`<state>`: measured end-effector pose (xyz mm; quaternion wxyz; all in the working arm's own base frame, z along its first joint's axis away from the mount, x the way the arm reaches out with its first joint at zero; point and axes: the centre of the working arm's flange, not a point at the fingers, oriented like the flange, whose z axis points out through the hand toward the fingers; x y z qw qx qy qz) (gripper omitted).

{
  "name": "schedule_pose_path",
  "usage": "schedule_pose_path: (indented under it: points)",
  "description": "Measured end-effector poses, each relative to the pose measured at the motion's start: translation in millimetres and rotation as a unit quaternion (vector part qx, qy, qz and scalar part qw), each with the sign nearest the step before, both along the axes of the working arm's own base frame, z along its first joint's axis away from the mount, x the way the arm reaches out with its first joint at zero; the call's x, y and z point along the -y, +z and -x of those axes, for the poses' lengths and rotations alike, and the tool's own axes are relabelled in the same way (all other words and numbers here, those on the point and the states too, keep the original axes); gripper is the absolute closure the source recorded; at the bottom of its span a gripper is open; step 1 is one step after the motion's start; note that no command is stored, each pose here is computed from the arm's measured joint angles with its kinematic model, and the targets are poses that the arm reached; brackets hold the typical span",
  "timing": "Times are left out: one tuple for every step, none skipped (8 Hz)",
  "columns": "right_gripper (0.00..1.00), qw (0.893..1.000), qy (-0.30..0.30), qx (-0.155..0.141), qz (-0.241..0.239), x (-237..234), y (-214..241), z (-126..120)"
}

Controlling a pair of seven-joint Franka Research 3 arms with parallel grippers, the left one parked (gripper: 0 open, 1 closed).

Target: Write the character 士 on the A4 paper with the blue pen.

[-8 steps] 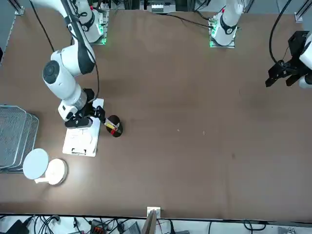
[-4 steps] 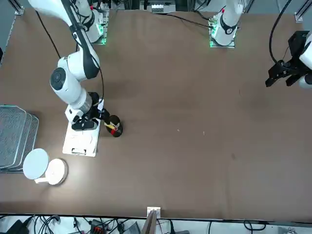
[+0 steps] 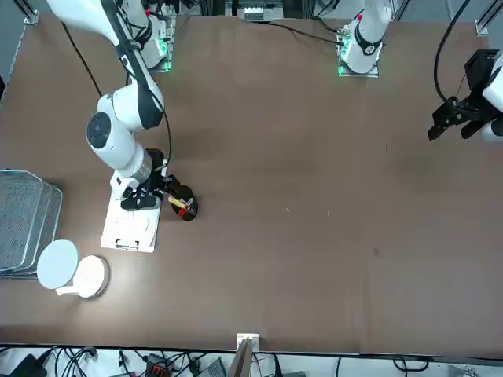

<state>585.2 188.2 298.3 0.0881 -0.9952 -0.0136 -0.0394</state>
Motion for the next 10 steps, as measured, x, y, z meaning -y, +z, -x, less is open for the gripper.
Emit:
schedule_pose_path:
  points:
    - [0.22, 1.0, 0.0, -0.003, 0.0, -1, -3, 0]
    - [0.24, 1.0, 0.0, -0.007, 0.0, -1, -5, 1]
    - [0.27, 1.0, 0.0, -0.012, 0.001, -1, -8, 2]
    - [0.29, 1.0, 0.001, -0.015, 0.001, -1, -9, 3]
    - [0.29, 1.0, 0.001, -0.018, 0.002, -1, -11, 3]
    - [0.3, 1.0, 0.001, -0.021, 0.002, 0, -12, 4]
    - [0.32, 1.0, 0.001, -0.024, 0.002, 0, -13, 4]
    - [0.33, 1.0, 0.001, -0.025, 0.002, 0, -13, 4]
    - [0.33, 1.0, 0.001, -0.025, 0.002, 0, -13, 4]
    - [0.34, 1.0, 0.001, -0.025, 0.002, 0, -13, 4]
